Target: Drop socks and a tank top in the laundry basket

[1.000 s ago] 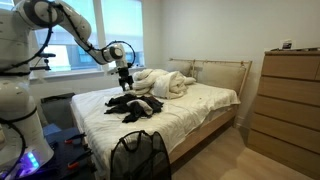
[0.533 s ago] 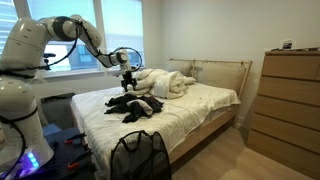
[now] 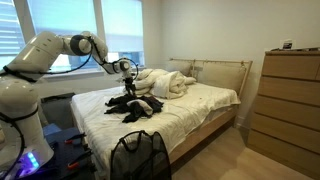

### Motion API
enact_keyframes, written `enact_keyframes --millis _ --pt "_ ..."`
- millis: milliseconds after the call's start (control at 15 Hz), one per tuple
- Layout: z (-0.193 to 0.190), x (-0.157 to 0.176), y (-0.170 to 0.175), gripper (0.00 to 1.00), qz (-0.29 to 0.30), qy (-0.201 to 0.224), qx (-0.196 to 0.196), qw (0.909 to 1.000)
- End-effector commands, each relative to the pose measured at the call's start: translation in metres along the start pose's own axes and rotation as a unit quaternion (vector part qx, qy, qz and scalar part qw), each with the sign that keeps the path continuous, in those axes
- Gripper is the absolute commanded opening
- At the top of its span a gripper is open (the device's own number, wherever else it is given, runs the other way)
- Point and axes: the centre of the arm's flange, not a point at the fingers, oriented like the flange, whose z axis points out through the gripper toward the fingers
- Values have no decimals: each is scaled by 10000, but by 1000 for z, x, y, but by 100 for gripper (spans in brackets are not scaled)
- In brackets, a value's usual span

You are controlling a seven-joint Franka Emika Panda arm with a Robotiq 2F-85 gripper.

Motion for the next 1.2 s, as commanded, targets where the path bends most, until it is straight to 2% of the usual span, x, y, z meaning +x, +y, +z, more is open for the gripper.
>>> enact_keyframes --millis 0,333,933,1000,1067,1133 --pt "18 29 -29 100 883 91 202 9958" --pt "42 37 -44 100 1586 145 229 9870" --pt "71 53 -44 100 1949 96 150 9807" --pt "74 54 -43 93 1929 75 162 9811" --pt "75 56 -42 72 1919 74 141 9813" --pt "76 56 -42 68 1932 66 142 9810"
